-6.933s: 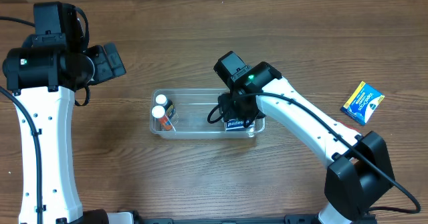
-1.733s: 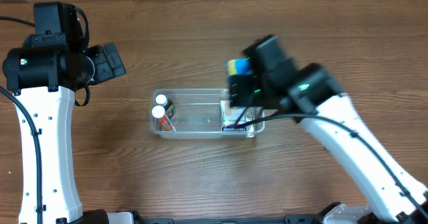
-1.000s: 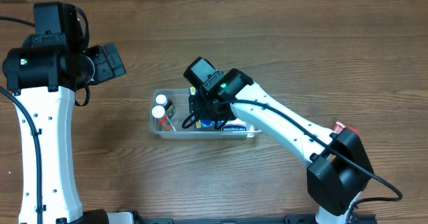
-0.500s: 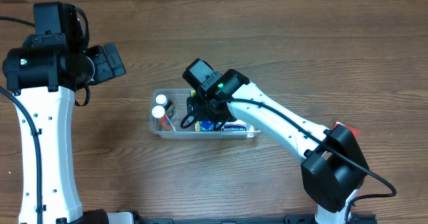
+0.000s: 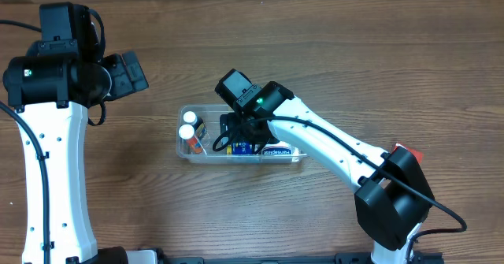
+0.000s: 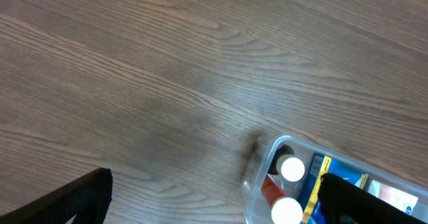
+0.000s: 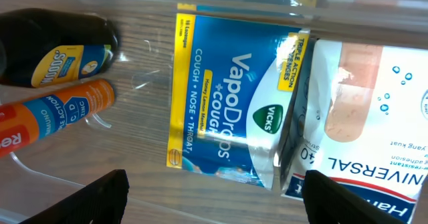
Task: Pack container
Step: 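Lower the VapoDrops box into the container beside the Hansaplast box, then lift right gripper out and move it to the red packet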
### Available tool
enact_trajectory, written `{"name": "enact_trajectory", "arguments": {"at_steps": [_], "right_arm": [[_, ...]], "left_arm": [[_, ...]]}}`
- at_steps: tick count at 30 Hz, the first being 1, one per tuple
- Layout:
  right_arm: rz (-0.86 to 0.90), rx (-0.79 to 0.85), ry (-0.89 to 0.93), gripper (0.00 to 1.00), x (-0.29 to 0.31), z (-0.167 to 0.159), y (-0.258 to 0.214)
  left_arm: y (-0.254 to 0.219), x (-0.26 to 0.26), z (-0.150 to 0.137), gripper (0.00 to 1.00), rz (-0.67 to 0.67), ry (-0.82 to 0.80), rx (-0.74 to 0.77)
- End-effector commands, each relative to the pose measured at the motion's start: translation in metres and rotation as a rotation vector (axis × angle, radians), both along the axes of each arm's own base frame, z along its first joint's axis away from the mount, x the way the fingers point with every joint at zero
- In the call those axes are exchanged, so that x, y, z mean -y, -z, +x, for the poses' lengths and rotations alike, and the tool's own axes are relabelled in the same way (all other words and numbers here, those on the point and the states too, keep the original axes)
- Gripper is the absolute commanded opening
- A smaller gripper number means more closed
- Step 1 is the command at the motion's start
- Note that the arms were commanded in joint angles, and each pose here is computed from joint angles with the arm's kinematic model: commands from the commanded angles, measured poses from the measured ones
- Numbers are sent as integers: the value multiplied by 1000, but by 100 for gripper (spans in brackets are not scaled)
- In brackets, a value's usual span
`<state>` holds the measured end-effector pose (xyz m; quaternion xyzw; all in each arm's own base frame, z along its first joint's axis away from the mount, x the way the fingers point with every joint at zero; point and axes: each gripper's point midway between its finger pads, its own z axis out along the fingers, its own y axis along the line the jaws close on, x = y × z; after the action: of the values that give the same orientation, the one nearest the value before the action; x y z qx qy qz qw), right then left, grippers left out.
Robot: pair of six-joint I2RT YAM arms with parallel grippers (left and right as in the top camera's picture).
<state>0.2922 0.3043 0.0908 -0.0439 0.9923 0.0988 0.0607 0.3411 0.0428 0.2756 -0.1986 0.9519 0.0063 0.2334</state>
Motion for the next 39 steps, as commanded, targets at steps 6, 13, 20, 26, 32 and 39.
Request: {"name": "enact_trajectory", "arguments": {"at_steps": [6,13,20,26,32,39], "right_arm": [[-131,42,69,80,47,25,1],[-178,34,96,55,87,46,2],[-179,32,138,38,116,64,2],[-185,36,122,36,125,69,2],[-179,52,144,36,129,78,4],[-180,46,96,36,130,78,4]], "left_arm": [[-4,0,1,100,3,17,5],[-4,0,1,100,3,16,5],[-4,0,1,100,2,16,6],[-4,0,1,100,2,17,6],[-4,0,1,100,2,16,6],[-4,0,1,100,2,17,7]]}}
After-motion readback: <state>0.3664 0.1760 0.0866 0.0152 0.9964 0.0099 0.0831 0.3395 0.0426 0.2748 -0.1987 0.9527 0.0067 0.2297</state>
